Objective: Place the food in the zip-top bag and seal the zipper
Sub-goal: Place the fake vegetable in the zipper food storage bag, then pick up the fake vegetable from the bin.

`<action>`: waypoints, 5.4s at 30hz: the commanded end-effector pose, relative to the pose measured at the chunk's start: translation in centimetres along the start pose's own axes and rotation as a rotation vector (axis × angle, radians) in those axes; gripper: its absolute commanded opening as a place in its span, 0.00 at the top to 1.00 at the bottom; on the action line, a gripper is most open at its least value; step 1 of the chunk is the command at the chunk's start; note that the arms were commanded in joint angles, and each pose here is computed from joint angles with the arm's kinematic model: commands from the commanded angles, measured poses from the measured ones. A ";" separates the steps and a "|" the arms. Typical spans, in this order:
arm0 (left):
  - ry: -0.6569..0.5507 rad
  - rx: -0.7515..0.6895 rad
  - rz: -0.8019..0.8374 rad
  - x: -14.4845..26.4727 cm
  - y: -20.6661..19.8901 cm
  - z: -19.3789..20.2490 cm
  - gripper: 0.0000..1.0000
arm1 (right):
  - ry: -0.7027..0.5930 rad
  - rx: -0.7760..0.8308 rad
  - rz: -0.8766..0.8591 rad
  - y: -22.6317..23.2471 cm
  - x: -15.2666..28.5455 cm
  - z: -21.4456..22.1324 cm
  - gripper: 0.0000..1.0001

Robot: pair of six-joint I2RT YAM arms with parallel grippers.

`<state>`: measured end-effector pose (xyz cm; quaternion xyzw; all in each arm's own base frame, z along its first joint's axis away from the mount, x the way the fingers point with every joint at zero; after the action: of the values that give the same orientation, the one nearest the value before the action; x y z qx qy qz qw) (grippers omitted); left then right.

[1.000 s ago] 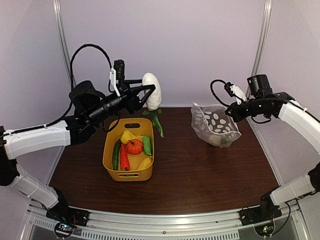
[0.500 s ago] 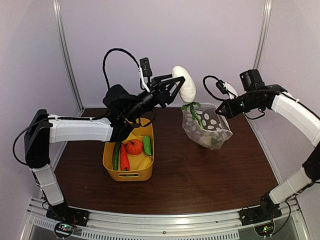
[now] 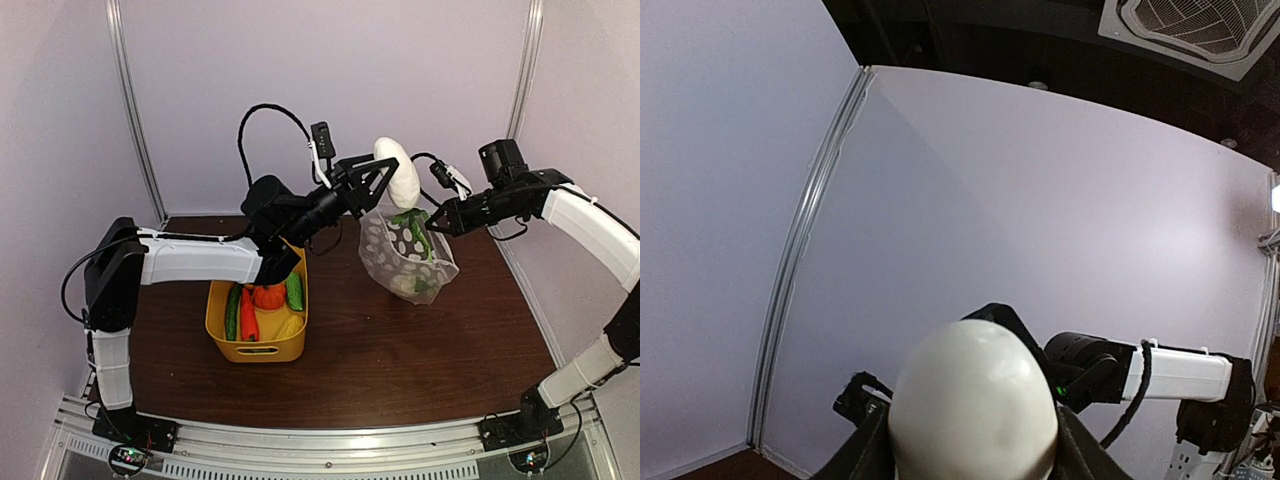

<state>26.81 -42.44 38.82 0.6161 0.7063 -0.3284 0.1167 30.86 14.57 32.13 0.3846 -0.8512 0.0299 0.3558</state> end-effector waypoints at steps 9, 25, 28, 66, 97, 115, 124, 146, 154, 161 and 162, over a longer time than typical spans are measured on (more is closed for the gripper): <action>0.013 0.039 -0.025 -1.0 2.0 2.8 0.68 | -0.109 0.010 -0.144 2.4 2.3 -2.1 1.00; 0.000 -0.019 -0.164 2.1 4.1 2.6 0.68 | -0.160 0.017 -0.204 2.9 3.8 -2.3 1.00; 0.000 -0.034 -0.257 1.9 4.8 3.4 0.68 | -0.156 0.015 -0.193 2.8 3.7 -2.2 1.00; 0.213 -0.314 -0.364 0.7 1.0 4.8 0.24 | -0.151 -0.032 -0.170 1.2 2.8 -1.9 1.00; 1.140 -0.051 -1.364 26.2 10.2 0.7 0.06 | -0.066 0.024 0.107 -1.6 1.8 1.0 1.00; 1.268 0.125 -1.347 26.7 14.5 6.5 0.02 | -0.083 0.039 0.133 -1.2 2.6 1.7 1.00; 1.262 0.115 -1.327 25.8 16.0 7.4 0.02 | -0.081 0.038 0.129 -1.3 2.6 1.8 1.00; 1.323 0.133 -1.310 26.0 15.9 7.7 0.08 | -0.083 0.033 0.131 -1.4 2.8 1.8 1.00; 1.343 0.089 -1.325 26.8 15.1 7.1 0.08 | -0.085 0.030 0.127 -1.4 2.8 1.6 1.00; 1.360 0.094 -1.317 27.1 15.6 7.8 0.09 | -0.086 0.029 0.125 -1.3 2.9 1.5 1.00; 1.362 0.093 -1.316 27.1 15.7 7.9 0.09 | -0.086 0.029 0.126 -1.3 2.9 1.5 1.00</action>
<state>33.89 -25.55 12.74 0.1557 0.8158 0.0643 -0.5533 29.44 11.58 32.04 0.3400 -0.8836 0.0463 0.3185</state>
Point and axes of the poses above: each gripper's point midway between its finger pads, its own x axis back along the fingers, its own y axis along the line the jaws close on, z = x × y, the point moved 8 cm from there along x, back along the fingers, and after that the axes turned 5 degrees about x, right-handed, at the moved point
